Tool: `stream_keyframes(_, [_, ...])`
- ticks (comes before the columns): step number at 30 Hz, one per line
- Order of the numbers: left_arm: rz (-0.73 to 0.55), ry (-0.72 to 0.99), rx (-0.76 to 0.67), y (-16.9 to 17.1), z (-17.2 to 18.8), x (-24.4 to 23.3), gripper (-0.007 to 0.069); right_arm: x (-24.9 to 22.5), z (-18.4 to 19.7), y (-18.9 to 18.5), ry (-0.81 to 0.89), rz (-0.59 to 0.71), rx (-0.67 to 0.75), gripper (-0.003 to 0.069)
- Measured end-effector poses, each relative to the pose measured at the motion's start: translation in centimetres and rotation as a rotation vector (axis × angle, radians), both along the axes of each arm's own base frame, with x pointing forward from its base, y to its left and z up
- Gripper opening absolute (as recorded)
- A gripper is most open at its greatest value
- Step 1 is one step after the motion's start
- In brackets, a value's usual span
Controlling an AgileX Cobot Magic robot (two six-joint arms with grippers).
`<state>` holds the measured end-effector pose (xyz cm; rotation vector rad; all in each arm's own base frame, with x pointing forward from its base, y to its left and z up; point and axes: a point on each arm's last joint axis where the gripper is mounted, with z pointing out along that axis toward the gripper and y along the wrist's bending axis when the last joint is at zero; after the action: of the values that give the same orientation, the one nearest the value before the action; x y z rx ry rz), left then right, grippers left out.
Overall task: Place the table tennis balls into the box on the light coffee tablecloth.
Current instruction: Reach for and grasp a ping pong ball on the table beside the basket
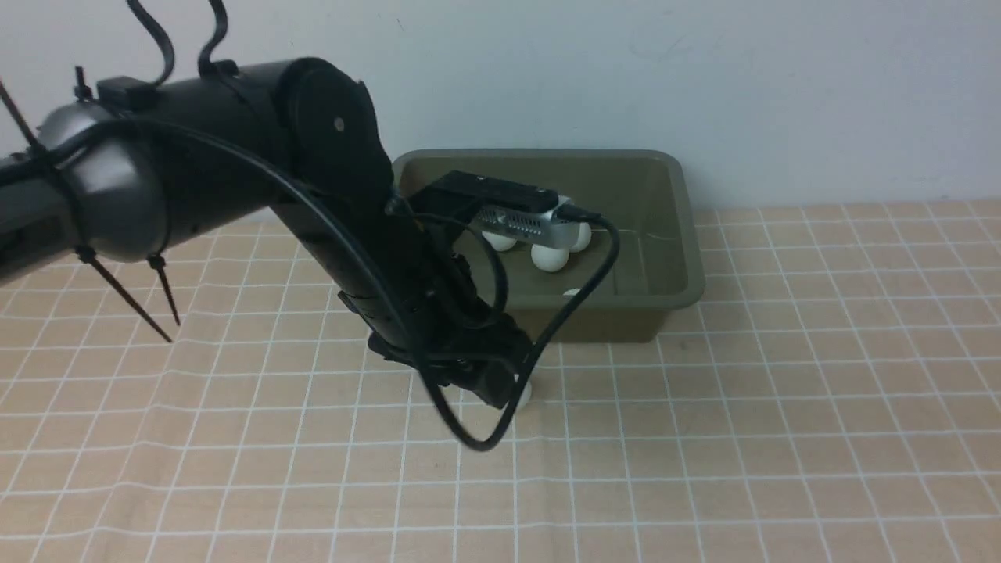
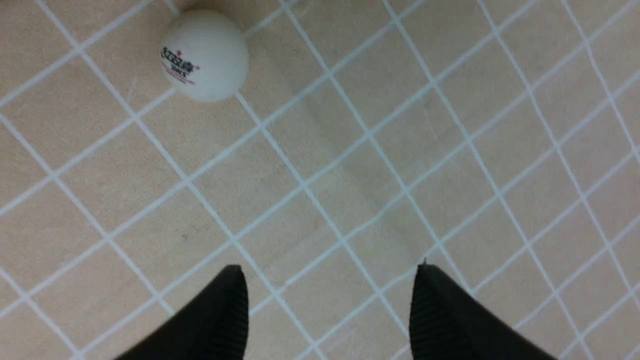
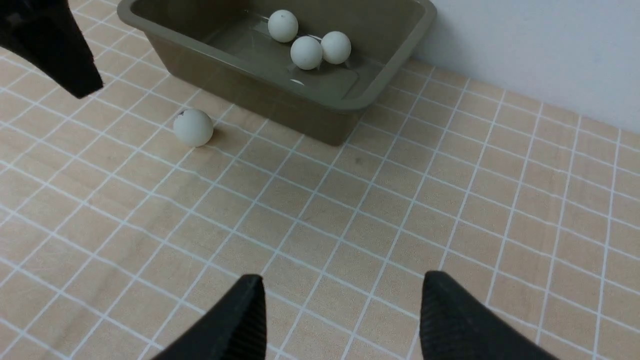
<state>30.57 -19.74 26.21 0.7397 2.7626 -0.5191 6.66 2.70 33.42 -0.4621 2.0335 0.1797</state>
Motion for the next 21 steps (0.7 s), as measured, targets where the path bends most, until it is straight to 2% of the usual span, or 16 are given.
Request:
stream_keyframes(4, [0.041, -0.006, 0.004, -1.0, -1.3, 0.4, 0.0361, 0.0, 0.0, 0.0, -0.002, 0.000, 0.001, 0.0389])
stream_keyframes(13, [-0.029, -0.053, 0.037, -4.7, -6.3, 1.2, 0.0360, 0.0, 0.1, 0.0, -0.013, 0.007, -0.012, 0.0389])
stream_keyframes(21, [-0.040, -0.121, 0.051, -4.5, -5.4, 1.3, 0.0292, 0.0, 0.1, 0.0, -0.015, 0.010, -0.017, 0.0389])
